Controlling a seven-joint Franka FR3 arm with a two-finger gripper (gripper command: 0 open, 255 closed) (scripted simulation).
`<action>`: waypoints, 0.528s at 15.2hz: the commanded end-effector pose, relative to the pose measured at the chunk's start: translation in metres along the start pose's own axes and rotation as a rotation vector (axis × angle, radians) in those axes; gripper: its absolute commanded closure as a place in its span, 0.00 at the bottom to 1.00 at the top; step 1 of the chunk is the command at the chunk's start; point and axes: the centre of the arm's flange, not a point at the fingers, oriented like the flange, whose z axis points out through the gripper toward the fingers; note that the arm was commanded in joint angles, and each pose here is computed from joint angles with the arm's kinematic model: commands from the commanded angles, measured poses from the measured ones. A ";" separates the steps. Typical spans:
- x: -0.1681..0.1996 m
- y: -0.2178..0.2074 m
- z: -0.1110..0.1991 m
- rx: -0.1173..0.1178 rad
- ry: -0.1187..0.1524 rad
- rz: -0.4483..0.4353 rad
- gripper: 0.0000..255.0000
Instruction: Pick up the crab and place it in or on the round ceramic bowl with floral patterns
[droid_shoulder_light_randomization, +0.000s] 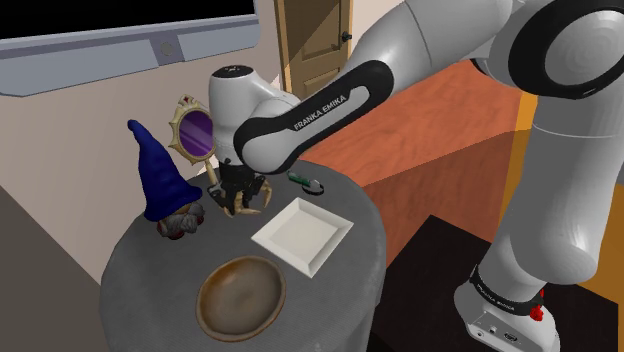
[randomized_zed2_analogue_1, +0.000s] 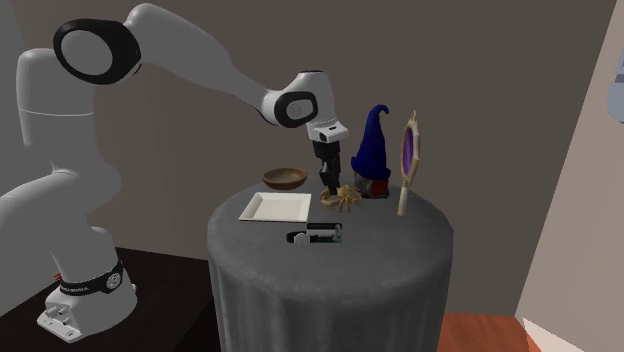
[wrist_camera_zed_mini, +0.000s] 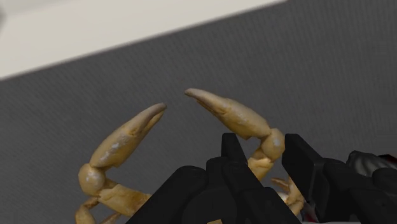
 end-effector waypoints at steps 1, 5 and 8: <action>0.000 0.000 -0.011 0.000 0.000 0.000 1.00; 0.004 -0.002 -0.031 0.000 0.000 0.000 1.00; 0.007 -0.004 -0.047 0.000 0.000 0.000 1.00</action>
